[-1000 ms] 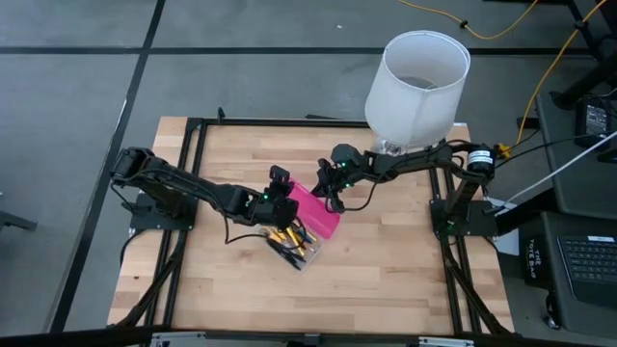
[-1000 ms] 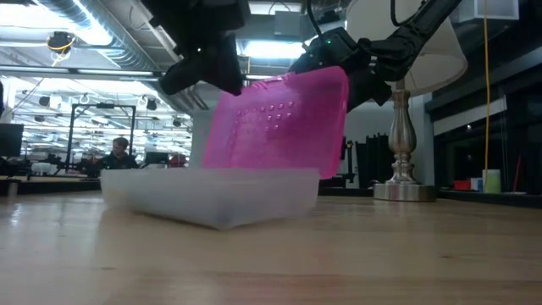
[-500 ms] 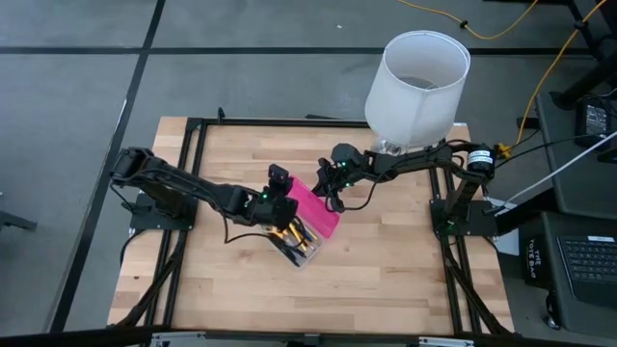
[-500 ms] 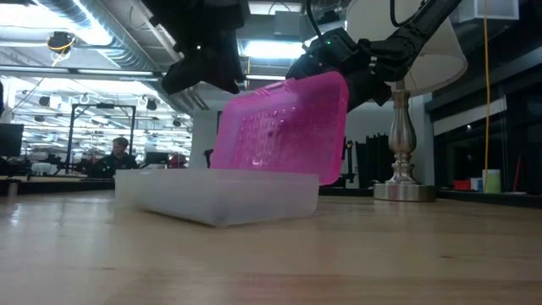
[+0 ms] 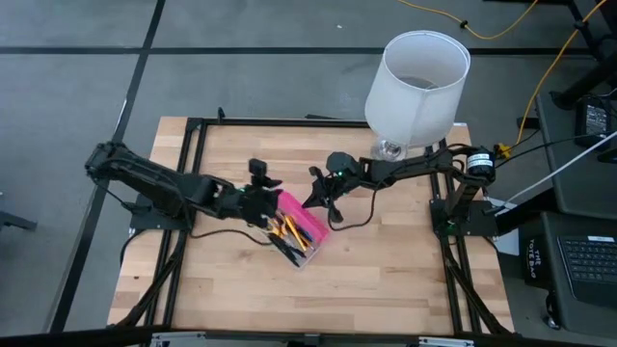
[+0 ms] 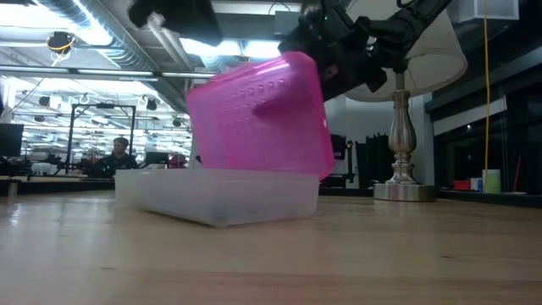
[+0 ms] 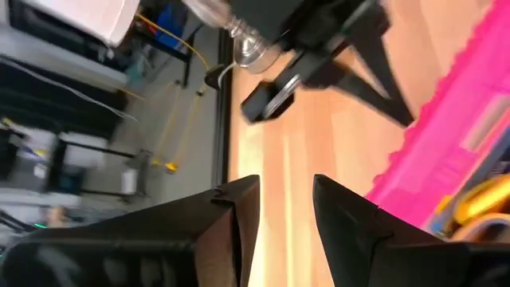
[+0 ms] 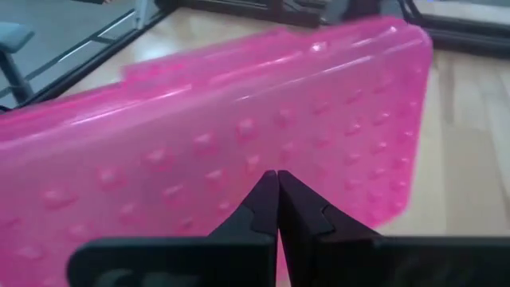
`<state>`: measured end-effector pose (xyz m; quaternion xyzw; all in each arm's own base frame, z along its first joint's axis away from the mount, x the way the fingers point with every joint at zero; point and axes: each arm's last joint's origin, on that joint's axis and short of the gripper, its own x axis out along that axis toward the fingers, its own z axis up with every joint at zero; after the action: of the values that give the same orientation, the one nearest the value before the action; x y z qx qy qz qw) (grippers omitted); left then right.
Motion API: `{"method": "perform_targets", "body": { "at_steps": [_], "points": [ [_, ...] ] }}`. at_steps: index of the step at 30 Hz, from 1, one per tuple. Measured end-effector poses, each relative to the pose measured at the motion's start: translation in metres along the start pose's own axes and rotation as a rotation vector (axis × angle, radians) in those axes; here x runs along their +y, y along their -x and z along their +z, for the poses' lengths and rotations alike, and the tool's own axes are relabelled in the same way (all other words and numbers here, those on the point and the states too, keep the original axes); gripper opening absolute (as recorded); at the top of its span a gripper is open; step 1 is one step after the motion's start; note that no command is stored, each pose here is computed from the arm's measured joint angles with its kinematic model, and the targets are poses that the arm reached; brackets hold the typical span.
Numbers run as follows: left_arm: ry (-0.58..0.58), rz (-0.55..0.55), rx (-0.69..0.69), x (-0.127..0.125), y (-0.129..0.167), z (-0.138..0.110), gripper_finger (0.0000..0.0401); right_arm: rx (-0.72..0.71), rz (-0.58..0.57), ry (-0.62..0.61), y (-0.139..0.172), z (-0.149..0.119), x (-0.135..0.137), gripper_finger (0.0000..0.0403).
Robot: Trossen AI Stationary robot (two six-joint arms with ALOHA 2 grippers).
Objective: Pick & place school supplies into a supply box
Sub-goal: Close the pink supply box, then return to Home Position
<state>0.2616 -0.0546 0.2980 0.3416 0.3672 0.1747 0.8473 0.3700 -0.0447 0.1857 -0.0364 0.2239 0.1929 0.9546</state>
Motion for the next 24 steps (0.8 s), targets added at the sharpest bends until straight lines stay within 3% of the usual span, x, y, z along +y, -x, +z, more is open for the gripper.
{"method": "perform_targets", "body": {
  "at_steps": [7,10,13,19,24],
  "points": [
    [0.189,-0.032,-0.019,0.021,0.026,-0.015,0.0111,-0.086,0.028,0.098,-0.017,0.010,0.020,0.0008],
    [0.229,-0.036,-0.022,0.024,0.030,-0.018,0.0108,-0.166,0.035,0.148,-0.036,0.004,0.022,0.0008],
    [0.242,-0.044,-0.033,0.024,0.034,-0.018,0.0104,-0.157,0.043,0.143,-0.049,-0.008,0.020,0.0008],
    [0.219,-0.088,-0.055,0.018,0.041,-0.025,0.0102,-0.076,0.015,0.057,-0.020,0.018,0.014,0.0008],
    [0.300,-0.103,-0.147,0.014,0.045,-0.049,0.0102,-0.024,-0.126,0.077,0.005,0.035,0.016,0.0008]
  ]
}}
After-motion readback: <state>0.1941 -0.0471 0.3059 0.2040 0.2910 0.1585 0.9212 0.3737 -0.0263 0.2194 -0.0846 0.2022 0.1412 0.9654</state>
